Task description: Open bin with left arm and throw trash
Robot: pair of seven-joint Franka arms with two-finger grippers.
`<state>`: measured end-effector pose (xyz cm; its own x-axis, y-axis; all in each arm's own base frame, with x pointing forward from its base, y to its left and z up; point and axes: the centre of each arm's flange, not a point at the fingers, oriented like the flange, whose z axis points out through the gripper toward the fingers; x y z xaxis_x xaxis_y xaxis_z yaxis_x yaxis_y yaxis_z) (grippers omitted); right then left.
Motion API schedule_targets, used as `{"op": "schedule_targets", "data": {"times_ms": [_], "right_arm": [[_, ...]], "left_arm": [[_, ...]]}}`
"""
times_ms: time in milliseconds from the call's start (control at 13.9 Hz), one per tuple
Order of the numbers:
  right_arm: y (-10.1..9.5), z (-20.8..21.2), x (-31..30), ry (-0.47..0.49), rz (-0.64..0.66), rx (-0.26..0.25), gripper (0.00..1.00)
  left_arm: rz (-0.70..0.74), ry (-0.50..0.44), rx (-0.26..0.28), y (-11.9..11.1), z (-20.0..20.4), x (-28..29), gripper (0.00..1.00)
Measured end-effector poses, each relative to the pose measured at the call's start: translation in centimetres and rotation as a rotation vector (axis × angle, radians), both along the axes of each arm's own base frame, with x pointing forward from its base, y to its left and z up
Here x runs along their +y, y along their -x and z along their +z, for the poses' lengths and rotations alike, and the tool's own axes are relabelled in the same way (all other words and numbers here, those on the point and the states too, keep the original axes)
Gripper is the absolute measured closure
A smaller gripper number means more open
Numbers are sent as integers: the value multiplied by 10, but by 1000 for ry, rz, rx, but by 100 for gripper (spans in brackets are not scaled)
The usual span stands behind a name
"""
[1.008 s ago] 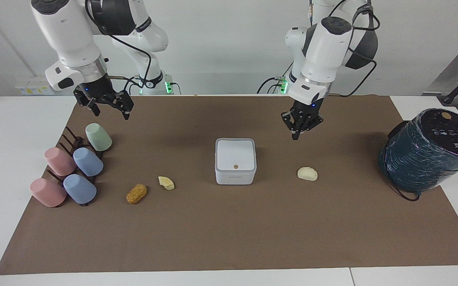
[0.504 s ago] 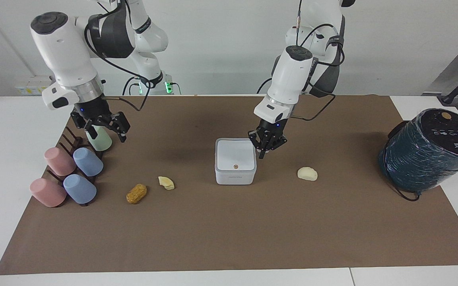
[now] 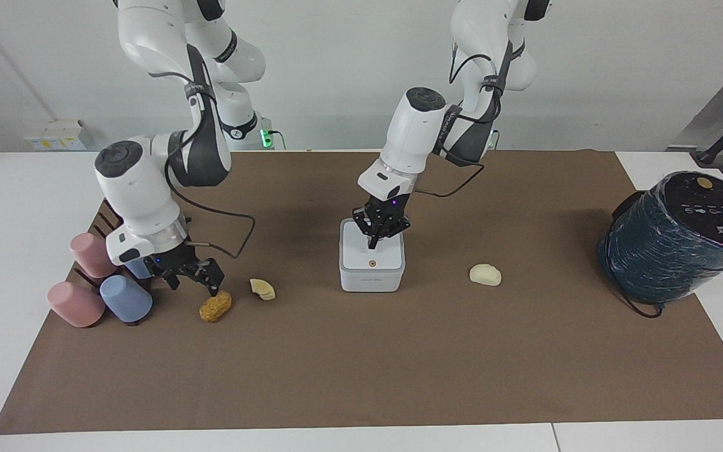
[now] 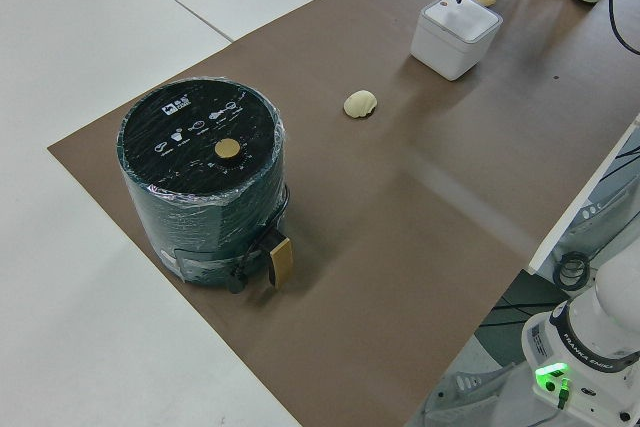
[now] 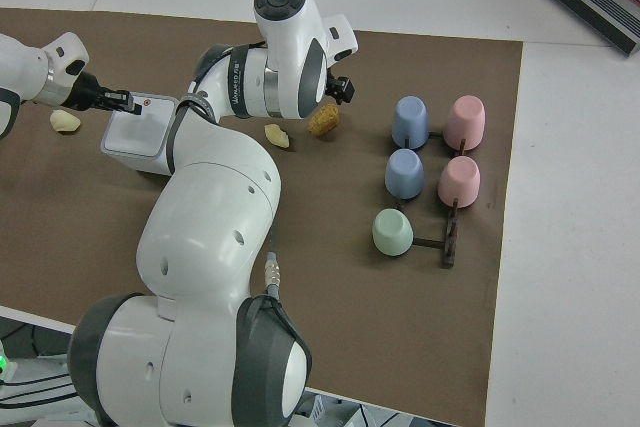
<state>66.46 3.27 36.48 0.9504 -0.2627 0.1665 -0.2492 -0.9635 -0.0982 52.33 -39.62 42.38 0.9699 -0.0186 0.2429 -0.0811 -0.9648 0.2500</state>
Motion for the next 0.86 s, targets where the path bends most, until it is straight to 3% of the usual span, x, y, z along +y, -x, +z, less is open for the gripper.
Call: {"op": "schedule_targets", "data": {"times_ms": [144, 288, 504, 648, 864], "right_arm": [[3, -38, 11, -9, -3, -18, 0], [10, -54, 13, -9, -1, -15, 0], [22, -75, 13, -10, 8, -75, 0], [28, -83, 13, 1, 52, -82, 0], [30, -78, 11, 24, 140, -94, 34]], "left_arm": [[4, -5, 6, -2, -5, 2, 99], [3, -10, 13, 0, -11, 3, 99], [3, -11, 14, 0, -14, 2, 99], [2, -12, 14, 0, -15, 1, 99], [2, -11, 13, 0, -14, 1, 99]]}}
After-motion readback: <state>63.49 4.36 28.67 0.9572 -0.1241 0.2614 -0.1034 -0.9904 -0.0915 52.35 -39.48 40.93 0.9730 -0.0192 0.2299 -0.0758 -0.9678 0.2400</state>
